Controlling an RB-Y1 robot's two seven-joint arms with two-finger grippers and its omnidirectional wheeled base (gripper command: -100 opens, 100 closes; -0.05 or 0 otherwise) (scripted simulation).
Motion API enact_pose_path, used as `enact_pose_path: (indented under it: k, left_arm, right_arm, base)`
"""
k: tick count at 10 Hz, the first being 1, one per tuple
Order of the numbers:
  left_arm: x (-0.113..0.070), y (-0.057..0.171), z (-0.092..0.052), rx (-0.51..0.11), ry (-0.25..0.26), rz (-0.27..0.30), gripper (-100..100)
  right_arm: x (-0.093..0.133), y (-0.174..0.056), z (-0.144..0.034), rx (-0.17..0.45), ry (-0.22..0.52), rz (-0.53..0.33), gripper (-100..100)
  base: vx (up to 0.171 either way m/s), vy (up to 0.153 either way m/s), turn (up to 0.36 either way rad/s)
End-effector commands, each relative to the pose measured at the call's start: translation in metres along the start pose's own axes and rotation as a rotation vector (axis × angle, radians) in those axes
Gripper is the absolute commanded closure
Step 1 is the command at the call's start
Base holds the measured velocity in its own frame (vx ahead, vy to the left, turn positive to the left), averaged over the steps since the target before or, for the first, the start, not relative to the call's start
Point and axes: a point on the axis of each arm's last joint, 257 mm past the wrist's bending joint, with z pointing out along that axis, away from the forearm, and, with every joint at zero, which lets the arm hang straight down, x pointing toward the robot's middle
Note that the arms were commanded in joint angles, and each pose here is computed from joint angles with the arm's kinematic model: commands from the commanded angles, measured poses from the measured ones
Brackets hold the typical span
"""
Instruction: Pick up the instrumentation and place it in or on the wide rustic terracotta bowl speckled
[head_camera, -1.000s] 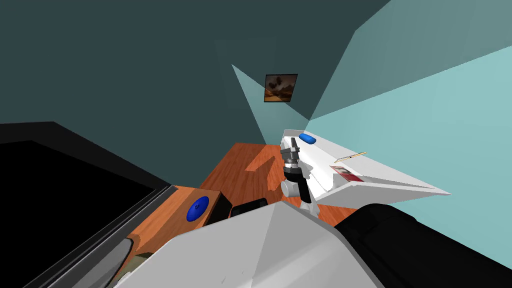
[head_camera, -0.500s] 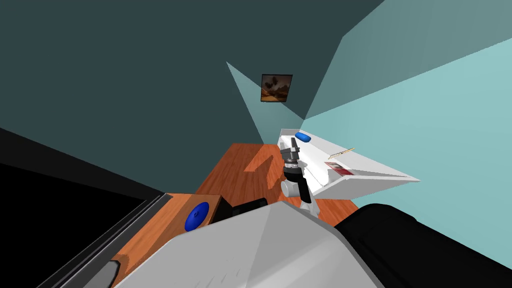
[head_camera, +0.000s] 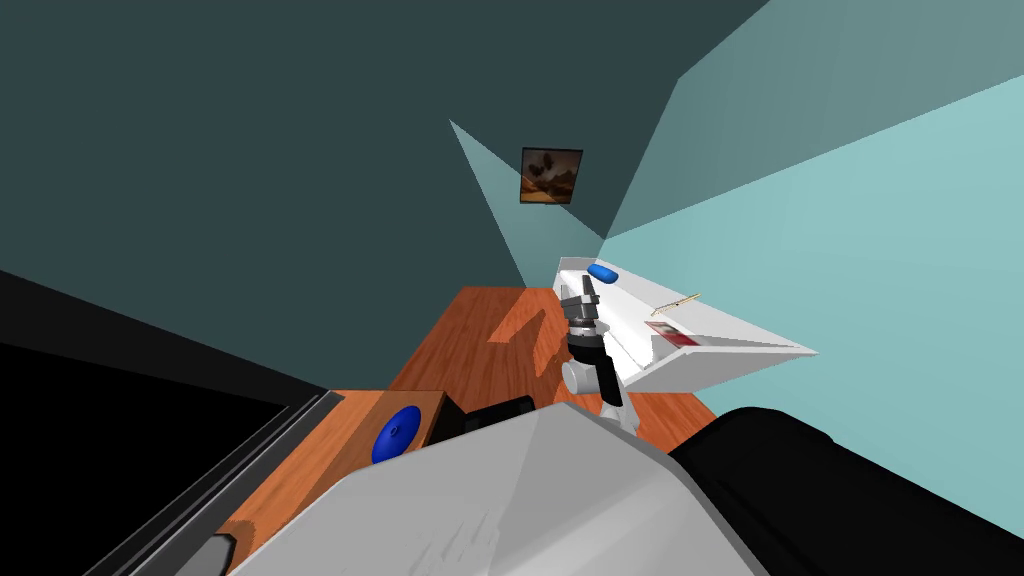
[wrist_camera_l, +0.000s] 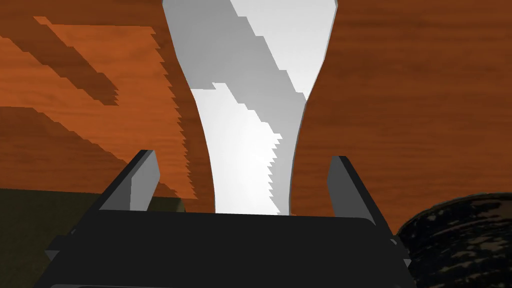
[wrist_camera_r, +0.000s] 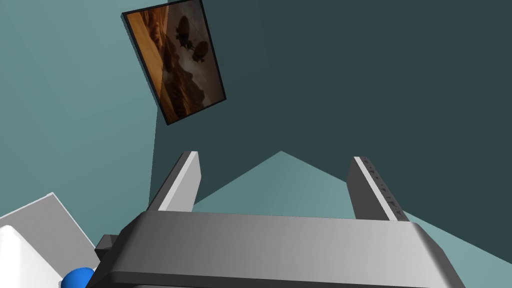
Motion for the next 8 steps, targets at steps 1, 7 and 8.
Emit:
enact_pose_path:
  k: [1,7,8]
  left_arm:
    - [0.0099,-0.0073,0.0098,0.0,0.0,0.001,-100]
    - [0.0128,-0.0073,0.0111,-0.001,0.001,0.0,100]
    - [0.0129,-0.0075,0.0111,-0.001,0.001,0.001,100]
  right_arm:
    - [0.0,0.0,0.0,0.0,0.0,0.0,0]
    - [0.0,0.0,0.0,0.0,0.0,0.0,0]
    - [0.0,0.0,0.0,0.0,0.0,0.0,0]
  base:
    - [-0.018,0.018,-0.061]
    - [-0.004,0.004,-0.012]
    - [0.0,0.0,0.0]
